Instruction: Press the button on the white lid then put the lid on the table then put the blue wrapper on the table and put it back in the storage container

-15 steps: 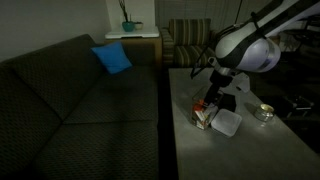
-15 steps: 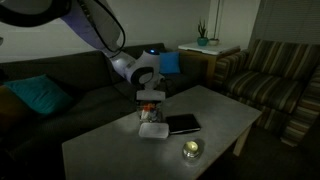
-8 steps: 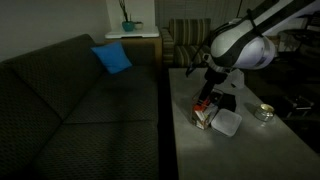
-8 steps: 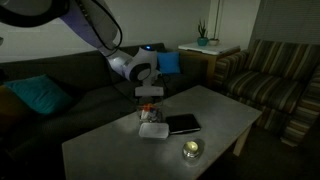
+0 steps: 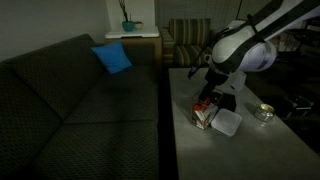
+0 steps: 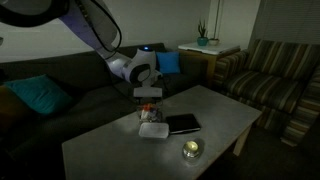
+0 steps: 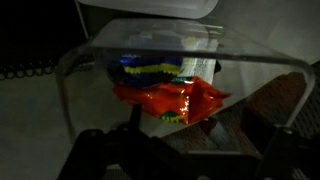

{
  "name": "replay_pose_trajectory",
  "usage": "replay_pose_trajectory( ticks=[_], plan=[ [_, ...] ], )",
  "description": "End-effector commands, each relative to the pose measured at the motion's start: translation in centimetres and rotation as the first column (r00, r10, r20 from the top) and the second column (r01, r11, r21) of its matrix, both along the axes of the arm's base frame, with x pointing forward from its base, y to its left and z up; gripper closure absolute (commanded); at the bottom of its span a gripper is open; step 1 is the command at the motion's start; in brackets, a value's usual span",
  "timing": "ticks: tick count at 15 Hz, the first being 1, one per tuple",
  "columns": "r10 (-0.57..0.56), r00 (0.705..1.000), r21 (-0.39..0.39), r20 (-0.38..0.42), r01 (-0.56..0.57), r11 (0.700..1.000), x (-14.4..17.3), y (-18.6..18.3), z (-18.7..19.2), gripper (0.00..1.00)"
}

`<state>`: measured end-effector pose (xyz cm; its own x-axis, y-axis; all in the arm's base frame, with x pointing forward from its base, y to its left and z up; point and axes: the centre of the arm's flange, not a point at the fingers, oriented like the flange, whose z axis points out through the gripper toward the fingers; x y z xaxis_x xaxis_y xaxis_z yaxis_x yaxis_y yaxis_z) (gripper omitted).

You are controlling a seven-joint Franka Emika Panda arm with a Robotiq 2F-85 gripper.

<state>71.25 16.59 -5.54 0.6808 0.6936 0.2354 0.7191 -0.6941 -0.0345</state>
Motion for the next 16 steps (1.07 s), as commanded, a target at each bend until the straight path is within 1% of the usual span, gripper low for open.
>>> replay_pose_trajectory(
  ticks=[1,2,7,8,11,14,16],
  plan=[
    [-0.026,1.000,-0.020,0.000,0.026,0.999,5.2,0.8,-5.4,0.00],
    [-0.017,1.000,-0.006,-0.004,0.017,1.000,-0.1,-0.2,-0.1,0.00],
    [-0.019,1.000,-0.012,0.006,0.019,1.000,-0.3,0.2,0.2,0.00],
    [-0.021,1.000,-0.025,0.020,0.022,0.999,-0.2,0.4,-0.1,0.00],
    [-0.037,0.999,-0.042,0.014,0.038,0.998,0.9,0.5,-1.6,0.00],
    [-0.054,0.999,-0.039,0.003,0.054,0.998,1.3,-0.1,-3.0,0.00],
    [-0.060,0.998,-0.028,0.029,0.061,0.998,1.6,-0.7,-4.1,0.00]
  ],
)
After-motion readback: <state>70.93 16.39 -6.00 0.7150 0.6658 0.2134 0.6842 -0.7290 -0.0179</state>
